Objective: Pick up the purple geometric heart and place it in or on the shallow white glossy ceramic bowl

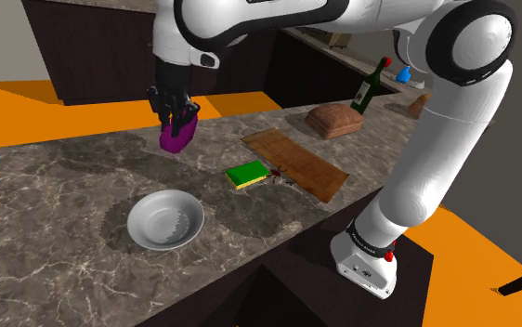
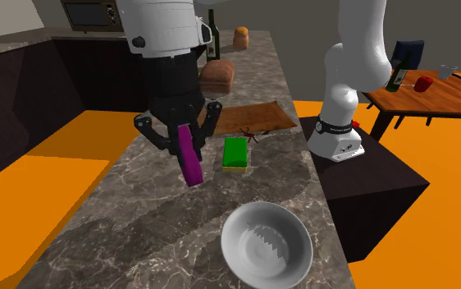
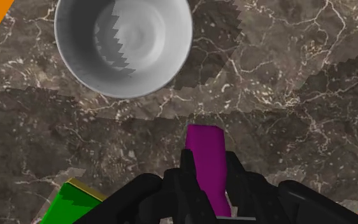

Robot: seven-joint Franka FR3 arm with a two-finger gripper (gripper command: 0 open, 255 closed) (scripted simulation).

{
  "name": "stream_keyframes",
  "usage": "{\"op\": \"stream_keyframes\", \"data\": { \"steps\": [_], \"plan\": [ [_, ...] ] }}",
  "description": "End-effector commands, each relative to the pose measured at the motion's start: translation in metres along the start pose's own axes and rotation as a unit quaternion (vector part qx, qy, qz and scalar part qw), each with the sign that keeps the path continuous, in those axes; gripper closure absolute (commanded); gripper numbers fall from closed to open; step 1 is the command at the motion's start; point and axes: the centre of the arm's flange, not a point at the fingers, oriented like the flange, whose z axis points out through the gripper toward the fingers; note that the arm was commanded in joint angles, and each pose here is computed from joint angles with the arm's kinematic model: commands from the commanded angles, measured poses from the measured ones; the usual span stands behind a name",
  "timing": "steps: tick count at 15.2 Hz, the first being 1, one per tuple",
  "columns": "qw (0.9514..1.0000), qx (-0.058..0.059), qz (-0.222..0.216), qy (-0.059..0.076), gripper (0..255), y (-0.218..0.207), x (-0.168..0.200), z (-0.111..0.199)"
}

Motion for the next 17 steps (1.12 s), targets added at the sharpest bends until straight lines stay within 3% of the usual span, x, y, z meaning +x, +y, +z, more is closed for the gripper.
{"op": "stream_keyframes", "data": {
  "steps": [1,12,17],
  "plan": [
    [1.0000,0.000,0.000,0.000,255,0.013,-0.021,-0.001],
    [1.0000,0.000,0.000,0.000,255,0.094,-0.142,0.001],
    [1.0000,0.000,0.000,0.000,255,0.094,-0.138,0.027]
  ]
}}
